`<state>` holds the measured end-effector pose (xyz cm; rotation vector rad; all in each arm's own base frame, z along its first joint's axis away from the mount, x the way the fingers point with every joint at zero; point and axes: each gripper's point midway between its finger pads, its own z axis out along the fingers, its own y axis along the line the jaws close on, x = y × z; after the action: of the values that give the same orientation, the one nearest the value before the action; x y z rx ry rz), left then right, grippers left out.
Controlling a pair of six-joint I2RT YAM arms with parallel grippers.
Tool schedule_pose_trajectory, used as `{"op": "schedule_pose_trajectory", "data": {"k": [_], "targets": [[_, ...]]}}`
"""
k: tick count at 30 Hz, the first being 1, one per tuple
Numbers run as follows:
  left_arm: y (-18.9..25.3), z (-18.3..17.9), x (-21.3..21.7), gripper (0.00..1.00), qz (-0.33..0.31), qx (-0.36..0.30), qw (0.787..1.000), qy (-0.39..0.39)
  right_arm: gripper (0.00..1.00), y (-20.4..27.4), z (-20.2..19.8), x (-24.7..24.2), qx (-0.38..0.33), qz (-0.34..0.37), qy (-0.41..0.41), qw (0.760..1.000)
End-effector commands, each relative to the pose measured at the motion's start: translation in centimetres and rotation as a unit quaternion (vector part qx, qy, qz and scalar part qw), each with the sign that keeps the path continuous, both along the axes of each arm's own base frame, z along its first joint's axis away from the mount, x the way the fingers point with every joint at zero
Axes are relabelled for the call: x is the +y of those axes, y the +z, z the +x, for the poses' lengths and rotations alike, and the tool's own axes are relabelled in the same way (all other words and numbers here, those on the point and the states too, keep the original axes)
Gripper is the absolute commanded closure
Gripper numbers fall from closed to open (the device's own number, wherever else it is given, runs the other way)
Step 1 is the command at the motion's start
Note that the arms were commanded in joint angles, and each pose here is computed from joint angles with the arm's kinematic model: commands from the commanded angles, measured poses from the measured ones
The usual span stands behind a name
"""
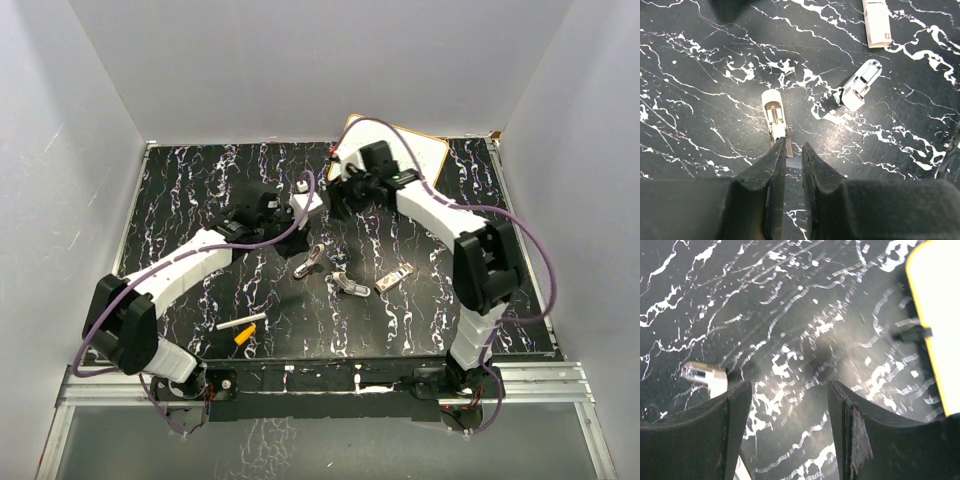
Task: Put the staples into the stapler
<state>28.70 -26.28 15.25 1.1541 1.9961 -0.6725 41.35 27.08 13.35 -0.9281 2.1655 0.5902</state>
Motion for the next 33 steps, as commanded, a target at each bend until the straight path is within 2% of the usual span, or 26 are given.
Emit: {"op": "schedule_pose_trajectory", "data": {"k": [1,10,17,33], "targets": [[-1.6,0.4,-0.9,1.00,0.018,-0.016,1.000,0.003,0.36,5.8,-0.1,-3.8,-0.062,0.033,-0.014,0.997],[-5.0,0.4,-1.4,1.00,0.072,-0.013,0.997,0.023,0.36,7.1,-2.1,-10.2,-0.099,0.041,-0.026,0.994],[-6.3,0.6,-0.6,1.00,0.093,-0.005,0.995,0.044,0.36,6.5,-4.1,-11.8,-0.101,0.074,-0.017,0.992],[-8.1,0.5,-0.3,1.00,0.109,0.020,0.992,0.062,0.35,5.8,-4.4,-13.6,-0.091,0.090,-0.030,0.991]]}}
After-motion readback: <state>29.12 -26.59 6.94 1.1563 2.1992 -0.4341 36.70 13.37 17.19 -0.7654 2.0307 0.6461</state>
